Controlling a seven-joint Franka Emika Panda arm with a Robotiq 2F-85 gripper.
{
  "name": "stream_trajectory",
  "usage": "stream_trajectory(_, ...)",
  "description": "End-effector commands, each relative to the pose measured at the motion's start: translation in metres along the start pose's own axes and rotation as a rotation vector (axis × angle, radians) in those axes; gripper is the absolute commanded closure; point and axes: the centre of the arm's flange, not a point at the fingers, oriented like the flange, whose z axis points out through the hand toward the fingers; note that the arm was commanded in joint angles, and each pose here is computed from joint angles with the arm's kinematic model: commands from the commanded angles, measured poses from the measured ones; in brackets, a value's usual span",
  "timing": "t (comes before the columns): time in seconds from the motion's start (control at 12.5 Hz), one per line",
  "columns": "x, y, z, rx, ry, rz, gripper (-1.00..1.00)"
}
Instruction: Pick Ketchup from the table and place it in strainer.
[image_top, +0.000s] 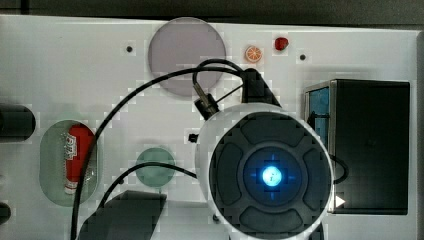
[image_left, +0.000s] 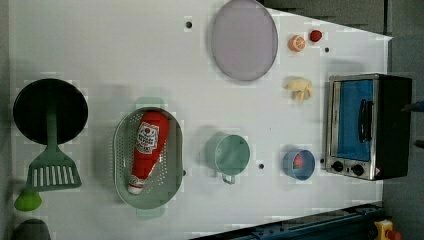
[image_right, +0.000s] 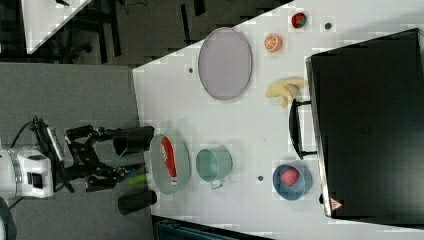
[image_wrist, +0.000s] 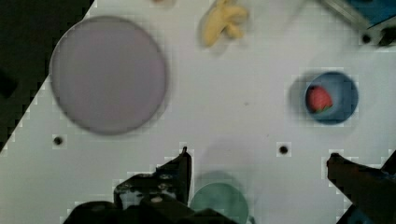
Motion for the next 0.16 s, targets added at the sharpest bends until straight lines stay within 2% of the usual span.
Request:
stream_trajectory(0.08, -0.0109, -0.0131, 0.0096, -0.018, 0.0, -0.095, -1.0)
stream_trajectory(0.16, -0.0095, -0.0124, 0.0113, -0.021, -0.003, -0.092, -1.0)
